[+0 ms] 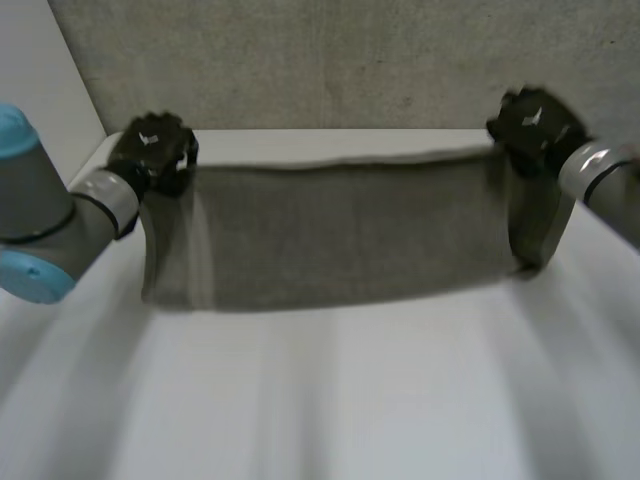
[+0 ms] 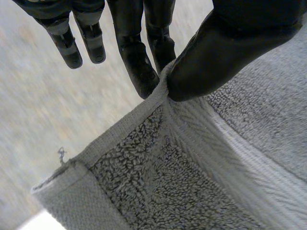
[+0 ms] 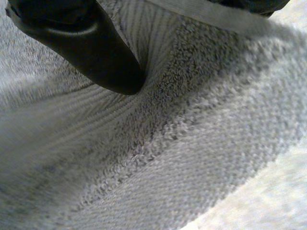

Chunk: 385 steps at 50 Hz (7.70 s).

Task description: Fold the towel.

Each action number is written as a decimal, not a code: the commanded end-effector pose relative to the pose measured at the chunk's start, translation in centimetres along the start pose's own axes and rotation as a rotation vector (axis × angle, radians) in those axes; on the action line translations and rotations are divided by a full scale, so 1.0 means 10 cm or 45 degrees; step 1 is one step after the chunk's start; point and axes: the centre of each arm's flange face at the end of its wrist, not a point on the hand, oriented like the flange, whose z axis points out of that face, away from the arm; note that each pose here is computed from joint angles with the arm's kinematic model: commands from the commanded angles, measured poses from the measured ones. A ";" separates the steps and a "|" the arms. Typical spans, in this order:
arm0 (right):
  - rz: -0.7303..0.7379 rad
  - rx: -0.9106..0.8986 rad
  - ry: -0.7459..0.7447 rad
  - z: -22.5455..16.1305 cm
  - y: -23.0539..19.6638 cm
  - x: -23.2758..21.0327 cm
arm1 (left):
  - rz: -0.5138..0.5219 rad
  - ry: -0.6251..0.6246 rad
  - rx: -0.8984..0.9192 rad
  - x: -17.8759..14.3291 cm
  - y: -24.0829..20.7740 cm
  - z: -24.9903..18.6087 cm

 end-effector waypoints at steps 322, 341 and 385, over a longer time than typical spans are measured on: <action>-0.026 -0.281 0.061 0.21 1.20 -0.50 | 0.004 0.146 -0.014 0.48 0.89 0.44; 0.259 -0.166 0.243 -0.32 0.30 0.01 | -0.040 0.140 0.031 0.46 0.44 0.22; 0.310 -0.520 0.054 -0.99 1.23 -0.56 | -0.349 -0.146 -0.223 0.65 0.48 -0.76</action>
